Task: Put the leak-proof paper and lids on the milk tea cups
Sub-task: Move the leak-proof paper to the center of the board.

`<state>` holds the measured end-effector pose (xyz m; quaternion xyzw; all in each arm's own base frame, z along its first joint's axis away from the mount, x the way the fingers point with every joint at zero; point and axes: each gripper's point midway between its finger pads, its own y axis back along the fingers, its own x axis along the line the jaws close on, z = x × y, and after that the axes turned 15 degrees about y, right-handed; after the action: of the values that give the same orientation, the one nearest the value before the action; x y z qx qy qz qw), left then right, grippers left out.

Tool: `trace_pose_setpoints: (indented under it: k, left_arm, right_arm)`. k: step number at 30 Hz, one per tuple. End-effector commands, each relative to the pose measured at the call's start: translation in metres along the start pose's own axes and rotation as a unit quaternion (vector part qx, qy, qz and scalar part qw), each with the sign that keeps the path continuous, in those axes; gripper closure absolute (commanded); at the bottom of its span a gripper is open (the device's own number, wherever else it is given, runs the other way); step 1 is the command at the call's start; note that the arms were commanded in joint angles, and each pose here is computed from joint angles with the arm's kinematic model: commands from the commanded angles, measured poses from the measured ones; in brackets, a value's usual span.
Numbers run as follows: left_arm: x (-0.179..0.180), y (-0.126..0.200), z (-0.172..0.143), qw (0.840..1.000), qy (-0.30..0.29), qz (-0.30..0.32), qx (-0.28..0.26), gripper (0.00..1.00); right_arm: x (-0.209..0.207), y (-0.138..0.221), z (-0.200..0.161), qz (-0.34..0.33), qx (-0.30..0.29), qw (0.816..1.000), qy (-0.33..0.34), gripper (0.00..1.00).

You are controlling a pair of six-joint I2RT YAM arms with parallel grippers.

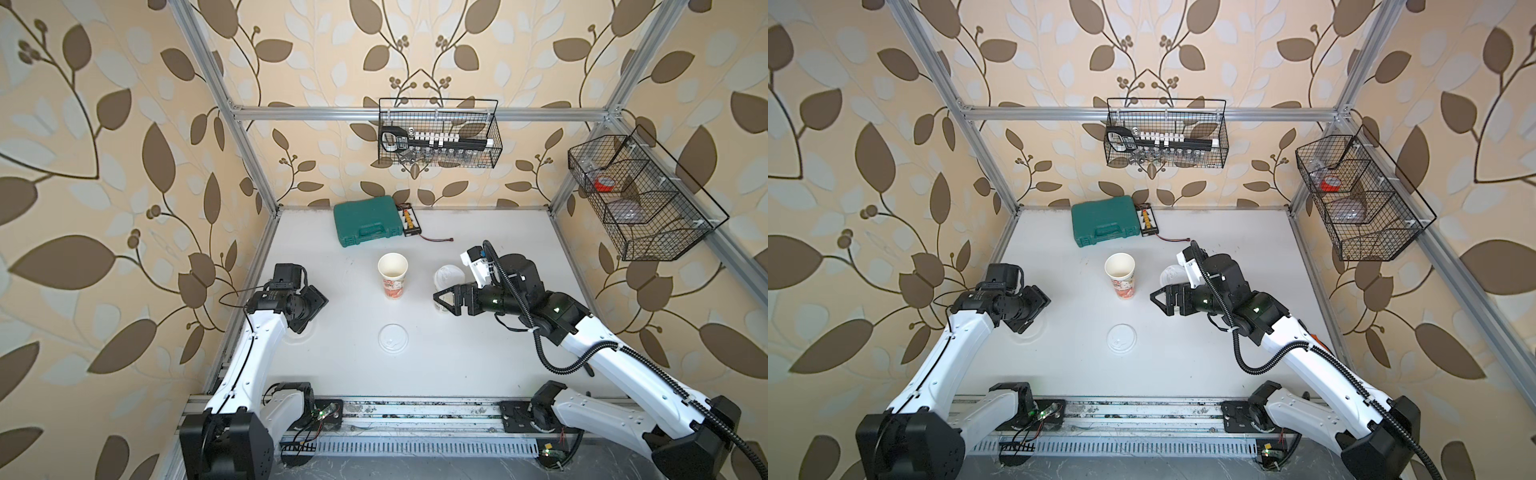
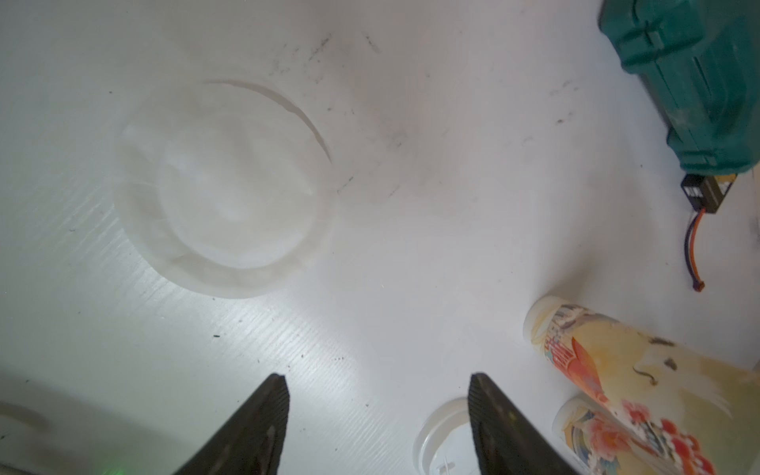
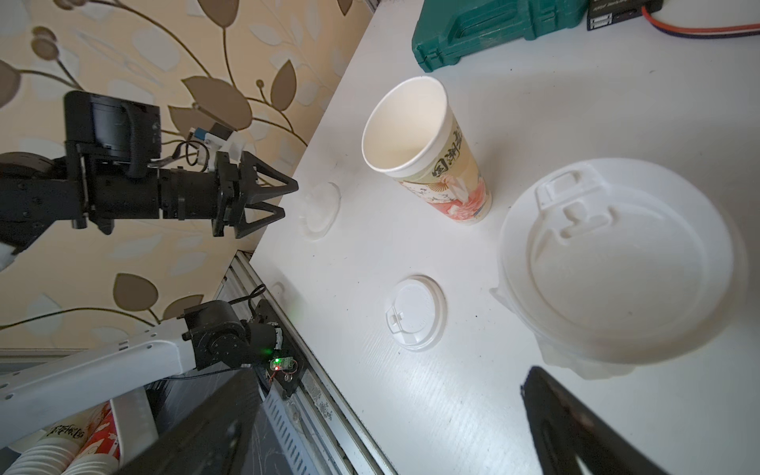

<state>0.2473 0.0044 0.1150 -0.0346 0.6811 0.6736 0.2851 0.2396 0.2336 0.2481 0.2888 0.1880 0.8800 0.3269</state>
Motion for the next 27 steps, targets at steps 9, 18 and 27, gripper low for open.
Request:
trace_pose_setpoints:
  k: [9,18,27]
  left_arm:
    - [0.041,-0.009,0.089,0.984,0.148,0.056,-0.081,0.28]
    - [0.084,-0.034,0.133,0.967,0.220,0.089,-0.090,0.18]
    - [0.072,-0.083,0.120,0.970,0.238,0.042,0.008,0.16]
  right_arm:
    - [-0.012,0.001,0.006,-0.004,-0.021,1.000,0.023,0.00]
    - [-0.018,-0.004,0.010,0.000,-0.012,1.000,0.022,0.00]
    - [-0.023,-0.007,0.009,-0.006,-0.010,1.000,0.019,0.00]
